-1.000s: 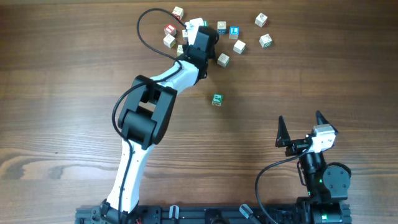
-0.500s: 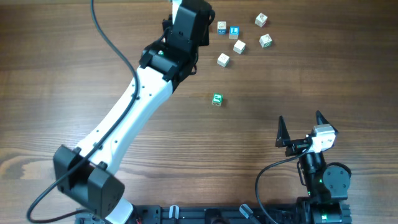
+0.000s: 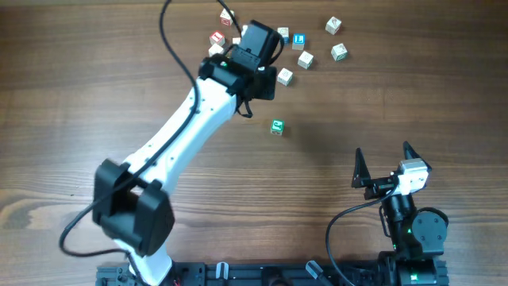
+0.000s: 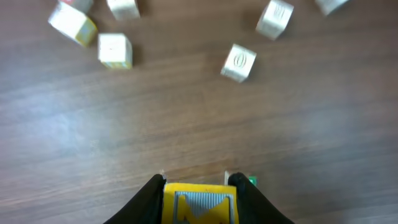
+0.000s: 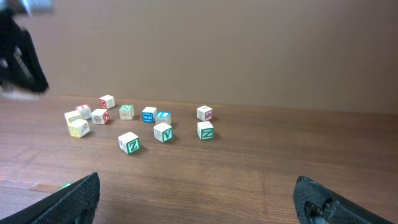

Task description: Form a tower

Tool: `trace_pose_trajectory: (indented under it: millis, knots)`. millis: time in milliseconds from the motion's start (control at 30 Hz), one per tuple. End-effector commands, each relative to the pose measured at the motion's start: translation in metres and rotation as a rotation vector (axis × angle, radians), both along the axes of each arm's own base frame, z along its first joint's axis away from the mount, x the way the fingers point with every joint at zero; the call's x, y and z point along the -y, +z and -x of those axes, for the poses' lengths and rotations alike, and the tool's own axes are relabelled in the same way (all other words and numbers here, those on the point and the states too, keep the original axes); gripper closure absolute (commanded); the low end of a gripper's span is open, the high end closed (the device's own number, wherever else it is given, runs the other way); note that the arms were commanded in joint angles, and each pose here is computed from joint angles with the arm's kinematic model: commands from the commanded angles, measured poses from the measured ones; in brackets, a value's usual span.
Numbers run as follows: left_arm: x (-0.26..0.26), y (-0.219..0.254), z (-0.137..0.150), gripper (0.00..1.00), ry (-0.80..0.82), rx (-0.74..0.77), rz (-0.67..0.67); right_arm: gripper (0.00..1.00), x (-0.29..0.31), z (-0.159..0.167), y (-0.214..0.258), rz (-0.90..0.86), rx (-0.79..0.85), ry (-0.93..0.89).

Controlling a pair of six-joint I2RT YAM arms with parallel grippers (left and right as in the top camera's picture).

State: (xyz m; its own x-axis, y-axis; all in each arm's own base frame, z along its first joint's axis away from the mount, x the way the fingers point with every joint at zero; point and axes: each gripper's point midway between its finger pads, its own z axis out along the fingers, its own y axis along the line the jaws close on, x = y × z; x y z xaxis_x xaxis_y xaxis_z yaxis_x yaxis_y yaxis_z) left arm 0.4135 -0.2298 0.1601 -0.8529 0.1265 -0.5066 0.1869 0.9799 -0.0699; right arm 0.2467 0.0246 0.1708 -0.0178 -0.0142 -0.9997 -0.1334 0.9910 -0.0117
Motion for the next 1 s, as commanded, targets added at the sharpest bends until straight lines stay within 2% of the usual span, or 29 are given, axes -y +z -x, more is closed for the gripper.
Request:
trace_pose_trajectory:
  millis: [0, 233, 533, 633, 800, 967]
  knots:
    - [0.014, -0.032, 0.008, 0.68, -0.048, -0.103, 0.025, 0.01, 0.003, 0.000, 0.001, 0.011, 0.007, -0.013]
    - [0.019, -0.048, 0.013, 0.68, -0.069, -0.137, -0.001, 0.00, 0.003, 0.000, 0.001, 0.010, 0.007, -0.013]
    - [0.039, -0.055, 0.046, 0.71, -0.142, -0.196, -0.045, 0.00, 0.003, 0.000, 0.001, 0.010, 0.007, -0.013]
    - [0.042, -0.078, 0.060, 0.72, -0.165, -0.216, -0.066, 0.00, 0.003, 0.000, 0.001, 0.010, 0.007, -0.013]
    - [0.052, -0.110, 0.048, 0.72, -0.161, -0.123, 0.001, 0.00, 0.003, 0.000, 0.001, 0.010, 0.007, -0.013]
    - [0.060, -0.108, 0.033, 0.73, -0.128, -0.027, 0.024, 0.00, 0.003, 0.000, 0.001, 0.010, 0.007, -0.013]
